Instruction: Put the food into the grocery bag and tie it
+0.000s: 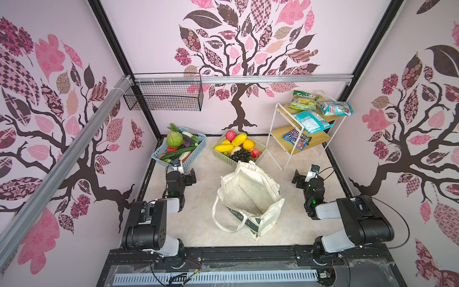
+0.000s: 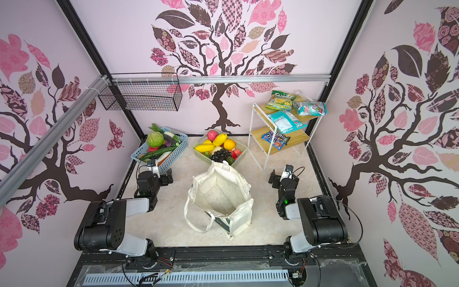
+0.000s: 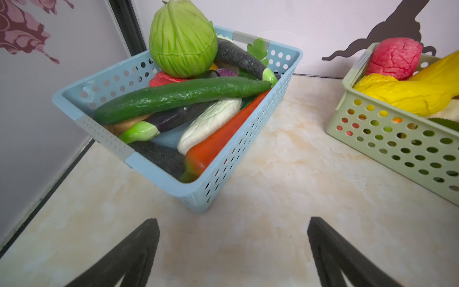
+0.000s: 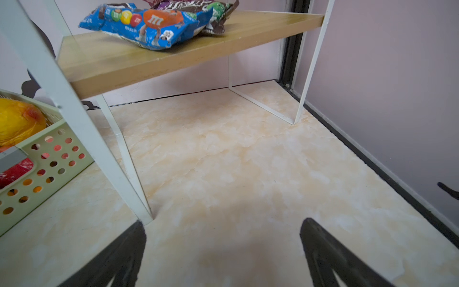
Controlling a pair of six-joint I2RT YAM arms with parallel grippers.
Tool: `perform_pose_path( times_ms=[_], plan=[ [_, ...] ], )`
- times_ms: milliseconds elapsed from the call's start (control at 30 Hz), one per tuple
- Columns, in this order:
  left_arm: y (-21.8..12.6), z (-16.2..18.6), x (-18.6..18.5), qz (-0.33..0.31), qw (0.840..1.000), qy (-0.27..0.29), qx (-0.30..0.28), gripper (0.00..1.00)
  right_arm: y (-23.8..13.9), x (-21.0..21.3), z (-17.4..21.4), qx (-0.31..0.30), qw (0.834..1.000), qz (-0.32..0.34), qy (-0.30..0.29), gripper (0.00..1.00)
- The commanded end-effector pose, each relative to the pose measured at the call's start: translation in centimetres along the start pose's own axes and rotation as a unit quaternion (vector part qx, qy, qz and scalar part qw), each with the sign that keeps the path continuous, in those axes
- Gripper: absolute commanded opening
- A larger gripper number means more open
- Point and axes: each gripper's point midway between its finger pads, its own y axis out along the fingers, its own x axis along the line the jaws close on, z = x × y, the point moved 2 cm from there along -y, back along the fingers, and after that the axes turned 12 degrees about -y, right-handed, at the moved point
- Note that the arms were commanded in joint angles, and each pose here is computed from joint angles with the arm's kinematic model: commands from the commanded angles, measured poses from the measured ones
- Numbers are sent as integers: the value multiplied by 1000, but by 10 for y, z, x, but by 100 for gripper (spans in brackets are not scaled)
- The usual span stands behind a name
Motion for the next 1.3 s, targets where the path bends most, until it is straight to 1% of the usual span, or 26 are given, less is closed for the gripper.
perform_pose_path(
  times_ms=[0, 67, 133, 233, 300, 367, 467, 500, 567, 633, 700, 833, 1000, 1067, 1133, 1267],
  plan=[
    [-1, -17, 3, -28, 1000, -6, 5, 97, 4, -6, -19, 17, 1000, 19, 16, 100],
    [-5, -27, 5, -45, 999, -10, -6, 97, 4, -8, -20, 31, 999, 27, 34, 100],
    [-9, -38, 10, -64, 997, -31, -22, 97, 1, -7, -20, 43, 997, 20, 55, 100],
    [-11, -50, 12, -84, 993, -72, -28, 97, -3, -5, -21, 63, 997, 20, 45, 100],
    [-10, -52, 17, -107, 989, -101, -23, 97, -6, -7, -23, 79, 995, 25, 51, 99],
    [-6, -51, 17, -115, 986, -117, -8, 97, -9, -4, -28, 86, 994, 13, 64, 99],
    [-1, -51, 12, -121, 986, -116, 17, 97, -12, 5, -32, 107, 990, -19, 92, 97],
    [-1, -45, 11, -133, 984, -108, 41, 94, -12, 10, -33, 117, 988, -32, 100, 96],
    [-1, -46, 5, -159, 981, -94, 65, 90, -14, 17, -32, 136, 983, -53, 107, 95],
    [-4, -50, -7, -176, 977, -80, 93, 89, -17, 22, -31, 152, 980, -68, 109, 95],
    [-9, -57, -18, -175, 975, -83, 107, 89, -20, 27, -30, 164, 977, -83, 112, 94],
    [-27, -73, -37, -145, 973, -120, 136, 89, -24, 35, -29, 185, 970, -108, 118, 93],
    [-56, -93, -67, -88, 969, -143, 181, 89, -29, 47, -26, 206, 962, -130, 121, 92],
    [-68, -100, -84, -58, 970, -134, 196, 88, -31, 51, -25, 212, 960, -138, 117, 93],
    [-84, -107, -103, -33, 972, -112, 203, 88, -33, 54, -25, 216, 959, -143, 113, 93],
    [-112, -106, -138, 17, 969, -80, 232, 88, -34, 58, -26, 219, 958, -152, 109, 93]
  ],
)
